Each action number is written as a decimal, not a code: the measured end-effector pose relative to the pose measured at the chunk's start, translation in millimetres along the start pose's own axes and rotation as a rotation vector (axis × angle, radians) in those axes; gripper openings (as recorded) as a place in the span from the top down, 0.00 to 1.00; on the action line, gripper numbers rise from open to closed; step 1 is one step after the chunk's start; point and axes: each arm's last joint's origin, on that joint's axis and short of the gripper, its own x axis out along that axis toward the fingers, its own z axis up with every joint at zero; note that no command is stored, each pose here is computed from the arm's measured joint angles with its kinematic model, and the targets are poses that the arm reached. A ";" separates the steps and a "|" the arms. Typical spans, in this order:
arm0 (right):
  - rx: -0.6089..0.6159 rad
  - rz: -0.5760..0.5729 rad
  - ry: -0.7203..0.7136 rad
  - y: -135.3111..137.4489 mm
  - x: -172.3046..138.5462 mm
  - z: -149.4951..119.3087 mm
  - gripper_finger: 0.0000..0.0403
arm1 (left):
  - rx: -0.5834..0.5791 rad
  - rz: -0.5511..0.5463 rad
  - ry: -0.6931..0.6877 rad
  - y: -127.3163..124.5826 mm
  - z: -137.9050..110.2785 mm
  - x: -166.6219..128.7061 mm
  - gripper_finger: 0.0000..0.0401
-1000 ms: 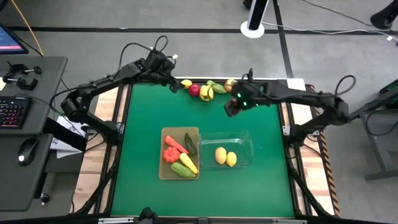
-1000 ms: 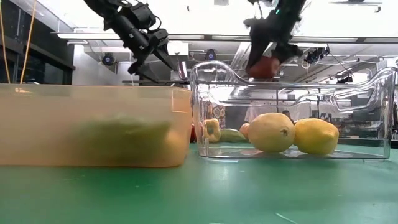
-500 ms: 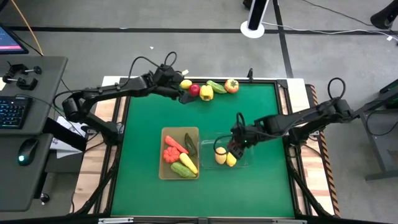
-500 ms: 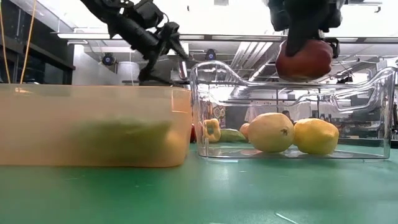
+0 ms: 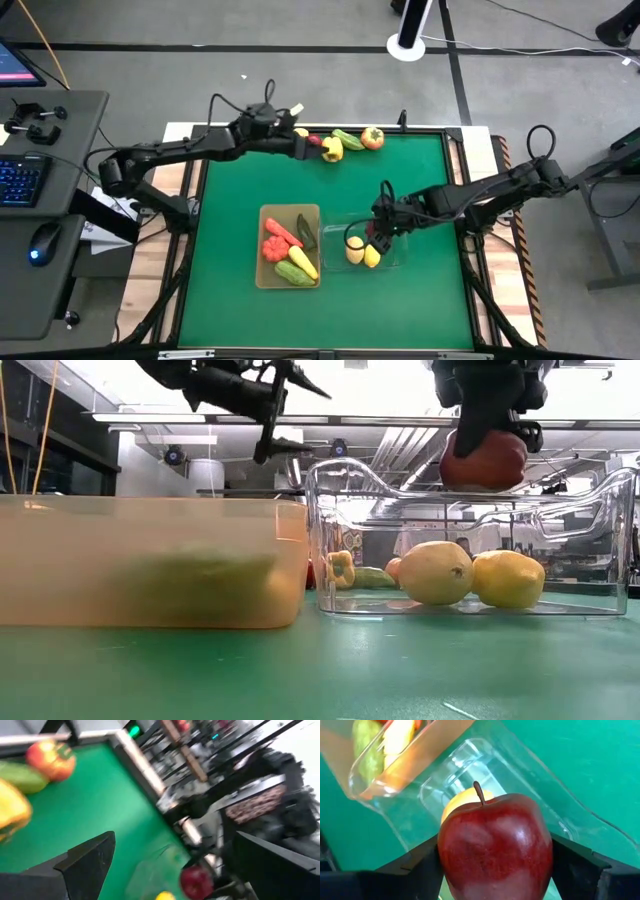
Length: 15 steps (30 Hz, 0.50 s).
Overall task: Sort produce into baskets
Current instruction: Put the apple into the transparent bin, then put the yellow bell pepper into the orange bin
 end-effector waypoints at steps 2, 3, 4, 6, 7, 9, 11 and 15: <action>-0.017 0.013 0.012 -0.4 0.2 0.9 0.28 | 0.011 -0.033 -0.024 -5.5 3.3 -4.3 0.03; -0.014 0.015 0.013 -0.8 0.3 1.5 0.28 | 0.018 -0.047 -0.037 -8.2 5.0 -7.0 0.03; -0.013 0.015 0.012 -1.2 0.4 2.1 0.27 | 0.022 -0.054 -0.045 -10.2 6.4 -9.9 0.03; -0.009 0.018 0.017 -2.1 0.6 3.1 0.25 | 0.030 -0.061 -0.059 -13.5 9.0 -16.2 0.03; -0.006 0.018 0.018 -2.5 0.7 3.6 0.23 | 0.039 -0.061 -0.062 -14.9 9.7 -19.2 0.03; 0.001 0.019 0.019 -3.7 0.9 4.9 0.17 | 0.056 -0.057 -0.062 -17.3 10.0 -24.4 0.03; 0.007 0.017 0.019 -5.0 1.1 6.4 0.10 | 0.070 -0.052 -0.064 -19.2 10.9 -29.9 0.03; 0.037 0.022 0.027 -8.0 1.6 9.6 0.03 | 0.099 -0.032 -0.063 -21.5 12.4 -41.3 0.03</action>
